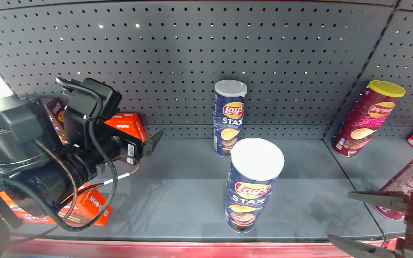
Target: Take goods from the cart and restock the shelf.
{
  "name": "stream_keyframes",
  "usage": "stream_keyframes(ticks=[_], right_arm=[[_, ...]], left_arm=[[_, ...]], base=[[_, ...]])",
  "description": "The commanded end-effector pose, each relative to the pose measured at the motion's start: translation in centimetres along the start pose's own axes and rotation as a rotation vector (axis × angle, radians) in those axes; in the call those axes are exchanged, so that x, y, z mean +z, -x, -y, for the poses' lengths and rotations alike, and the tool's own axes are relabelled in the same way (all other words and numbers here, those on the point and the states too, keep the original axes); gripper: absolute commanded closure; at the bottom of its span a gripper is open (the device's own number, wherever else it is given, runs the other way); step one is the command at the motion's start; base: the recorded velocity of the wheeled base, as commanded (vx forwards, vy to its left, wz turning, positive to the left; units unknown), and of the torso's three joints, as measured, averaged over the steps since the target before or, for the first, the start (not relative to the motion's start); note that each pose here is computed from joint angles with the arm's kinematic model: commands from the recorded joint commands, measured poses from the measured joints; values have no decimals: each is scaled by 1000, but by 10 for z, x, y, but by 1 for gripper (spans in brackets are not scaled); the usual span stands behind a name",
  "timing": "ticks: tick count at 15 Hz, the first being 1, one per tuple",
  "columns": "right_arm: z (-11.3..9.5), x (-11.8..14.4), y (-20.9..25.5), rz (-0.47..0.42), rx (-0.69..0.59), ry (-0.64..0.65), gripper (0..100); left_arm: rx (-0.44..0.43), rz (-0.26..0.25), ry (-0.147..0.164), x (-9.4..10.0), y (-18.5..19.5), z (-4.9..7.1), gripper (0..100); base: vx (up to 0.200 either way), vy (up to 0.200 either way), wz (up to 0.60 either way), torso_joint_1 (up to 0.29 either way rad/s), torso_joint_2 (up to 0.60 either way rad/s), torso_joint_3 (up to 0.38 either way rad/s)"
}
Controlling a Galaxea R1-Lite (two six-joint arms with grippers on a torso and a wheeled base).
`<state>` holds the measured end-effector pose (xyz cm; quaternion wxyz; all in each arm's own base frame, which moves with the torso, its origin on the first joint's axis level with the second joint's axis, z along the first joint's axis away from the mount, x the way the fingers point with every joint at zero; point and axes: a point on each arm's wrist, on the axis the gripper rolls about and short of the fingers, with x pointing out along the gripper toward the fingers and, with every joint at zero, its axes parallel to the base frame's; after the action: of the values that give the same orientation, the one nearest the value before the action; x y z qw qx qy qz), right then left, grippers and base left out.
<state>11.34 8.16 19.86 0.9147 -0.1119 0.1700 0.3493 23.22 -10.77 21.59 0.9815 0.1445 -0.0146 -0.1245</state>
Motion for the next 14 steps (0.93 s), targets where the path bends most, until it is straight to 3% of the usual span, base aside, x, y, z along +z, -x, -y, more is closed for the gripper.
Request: stream_keyframes(ticks=[1,14], right_arm=[[3,-3,-37,-104,-12,-10,0],[9,30,-94,-129,-2,-3,0]], left_arm=[[0,-5,-1,-1,-1,0,0],[3,2,1,-2,-4,0,0]], base=[[0,0,0,0,0,0],[0,0,0,0,0,0]])
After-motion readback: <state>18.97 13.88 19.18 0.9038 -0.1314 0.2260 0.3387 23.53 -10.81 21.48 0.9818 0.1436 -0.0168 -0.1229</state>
